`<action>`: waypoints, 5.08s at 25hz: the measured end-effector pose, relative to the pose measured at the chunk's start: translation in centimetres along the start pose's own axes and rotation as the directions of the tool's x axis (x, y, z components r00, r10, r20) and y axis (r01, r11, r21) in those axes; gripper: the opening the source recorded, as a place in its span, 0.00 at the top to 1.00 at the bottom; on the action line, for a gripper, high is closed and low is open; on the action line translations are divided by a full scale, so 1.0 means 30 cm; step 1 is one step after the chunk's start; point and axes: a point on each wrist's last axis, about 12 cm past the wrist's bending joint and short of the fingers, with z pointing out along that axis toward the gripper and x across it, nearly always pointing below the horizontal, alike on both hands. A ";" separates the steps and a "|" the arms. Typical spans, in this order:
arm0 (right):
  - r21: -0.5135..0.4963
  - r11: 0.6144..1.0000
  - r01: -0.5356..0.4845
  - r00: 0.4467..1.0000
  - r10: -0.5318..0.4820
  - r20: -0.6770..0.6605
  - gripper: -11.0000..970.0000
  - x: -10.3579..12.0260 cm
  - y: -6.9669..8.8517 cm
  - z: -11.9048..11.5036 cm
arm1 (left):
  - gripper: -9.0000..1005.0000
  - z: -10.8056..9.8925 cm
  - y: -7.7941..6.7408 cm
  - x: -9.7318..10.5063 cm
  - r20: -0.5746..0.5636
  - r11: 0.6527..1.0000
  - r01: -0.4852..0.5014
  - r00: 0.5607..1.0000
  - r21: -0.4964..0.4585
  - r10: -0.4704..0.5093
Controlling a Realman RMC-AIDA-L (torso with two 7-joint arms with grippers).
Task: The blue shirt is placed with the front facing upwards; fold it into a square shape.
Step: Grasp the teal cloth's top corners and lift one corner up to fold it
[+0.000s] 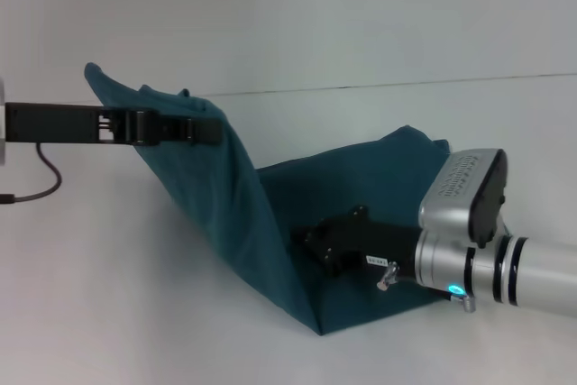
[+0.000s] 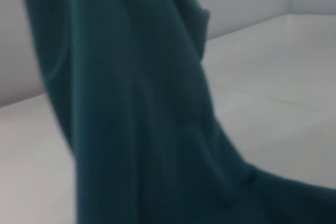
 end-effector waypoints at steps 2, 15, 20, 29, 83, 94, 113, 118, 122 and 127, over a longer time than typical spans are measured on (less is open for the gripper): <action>0.027 1.000 -0.015 1.000 0.014 0.022 0.98 0.002 -0.014 -0.017 | 0.96 0.023 -0.005 -0.005 -0.005 1.000 -0.004 1.000 0.018 0.004; 0.078 0.997 -0.018 0.996 0.011 0.090 0.98 -0.018 -0.059 -0.061 | 0.96 0.088 -0.018 -0.028 -0.005 0.999 -0.023 1.000 0.049 0.023; 0.045 0.999 -0.004 0.996 0.000 0.086 0.98 -0.043 -0.042 -0.025 | 0.96 0.075 -0.013 -0.027 0.004 0.999 -0.019 1.000 0.042 0.019; -0.061 0.998 0.031 0.999 -0.030 0.023 0.98 -0.057 0.026 0.051 | 0.96 0.062 -0.012 -0.039 0.010 0.999 -0.030 1.000 0.034 0.030; -0.059 0.998 -0.022 0.999 0.025 0.040 0.98 -0.082 0.075 0.116 | 0.96 0.043 0.012 -0.029 0.029 0.999 -0.045 0.999 -0.006 0.045; 0.003 0.999 -0.048 0.998 0.048 0.051 0.97 -0.049 0.048 0.083 | 0.96 0.069 0.001 -0.032 0.034 0.998 -0.053 0.998 0.024 0.053; 0.107 0.985 -0.138 0.982 0.122 0.141 0.97 0.020 -0.023 -0.053 | 0.96 0.254 -0.078 -0.093 0.048 0.988 -0.102 0.994 0.119 0.097; 0.101 0.986 -0.136 0.983 0.121 0.136 0.97 0.020 -0.024 -0.056 | 0.96 0.314 -0.101 -0.112 0.040 0.984 -0.118 0.993 0.131 0.114; 0.063 0.992 -0.110 0.988 0.102 0.118 0.97 0.010 -0.003 -0.031 | 0.96 0.336 -0.104 -0.123 0.045 0.985 -0.121 0.992 0.123 0.116; 0.012 0.996 -0.083 0.993 0.082 0.089 0.97 0.002 0.024 -0.003 | 0.96 0.348 -0.104 -0.129 0.054 0.986 -0.120 0.992 0.116 0.114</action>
